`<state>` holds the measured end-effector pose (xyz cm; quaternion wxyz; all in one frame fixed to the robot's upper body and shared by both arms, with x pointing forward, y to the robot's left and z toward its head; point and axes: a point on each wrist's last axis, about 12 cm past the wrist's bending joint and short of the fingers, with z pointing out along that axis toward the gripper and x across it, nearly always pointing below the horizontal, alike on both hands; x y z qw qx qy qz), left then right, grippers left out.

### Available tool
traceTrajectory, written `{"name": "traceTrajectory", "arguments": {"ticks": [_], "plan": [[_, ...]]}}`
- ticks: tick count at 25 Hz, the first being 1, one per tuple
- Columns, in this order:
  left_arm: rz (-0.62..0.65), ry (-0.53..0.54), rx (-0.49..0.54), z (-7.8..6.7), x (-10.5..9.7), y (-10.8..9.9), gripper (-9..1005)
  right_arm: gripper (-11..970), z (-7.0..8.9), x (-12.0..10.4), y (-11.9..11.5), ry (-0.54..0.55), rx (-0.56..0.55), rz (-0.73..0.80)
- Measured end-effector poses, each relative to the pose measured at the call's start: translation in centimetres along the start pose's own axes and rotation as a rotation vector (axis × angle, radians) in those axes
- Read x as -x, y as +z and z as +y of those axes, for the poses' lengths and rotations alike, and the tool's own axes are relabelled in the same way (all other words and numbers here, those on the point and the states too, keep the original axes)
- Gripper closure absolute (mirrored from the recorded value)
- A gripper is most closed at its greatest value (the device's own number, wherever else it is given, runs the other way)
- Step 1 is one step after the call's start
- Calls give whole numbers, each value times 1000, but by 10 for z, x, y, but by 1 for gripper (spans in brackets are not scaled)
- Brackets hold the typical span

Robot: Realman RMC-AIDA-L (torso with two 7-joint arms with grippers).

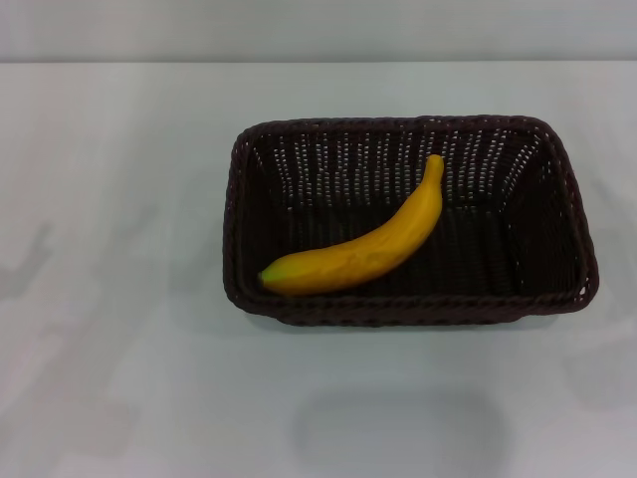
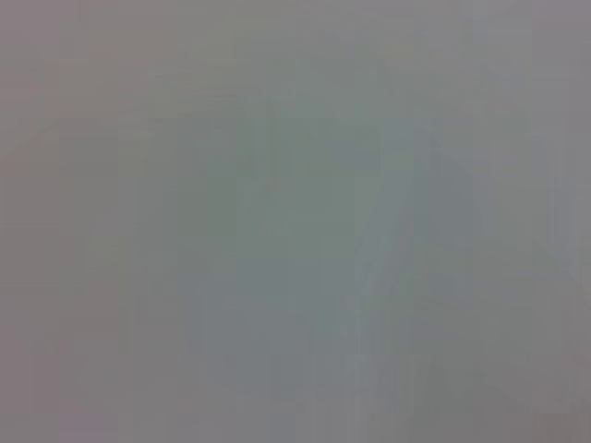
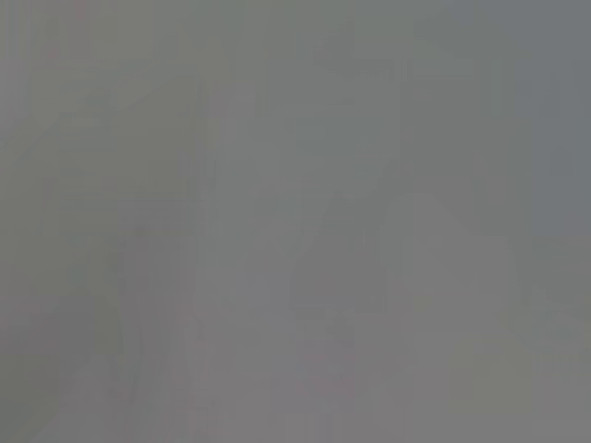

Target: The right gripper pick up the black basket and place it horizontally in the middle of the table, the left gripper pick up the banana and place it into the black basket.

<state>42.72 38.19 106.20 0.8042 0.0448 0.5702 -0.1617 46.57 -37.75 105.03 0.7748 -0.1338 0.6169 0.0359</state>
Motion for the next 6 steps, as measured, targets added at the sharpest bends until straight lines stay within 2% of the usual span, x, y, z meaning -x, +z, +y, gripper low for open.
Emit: {"name": "traceTrajectory", "arguments": {"ticks": [1, 6], "plan": [[-9, 8, 17, -3, -3, 0, 128, 83, 0, 0, 1, 0, 1, -2], [-35, -6, 64, -19, -19, 4, 128, 87, 1, 0, 2, 7, -4, -3]]}}
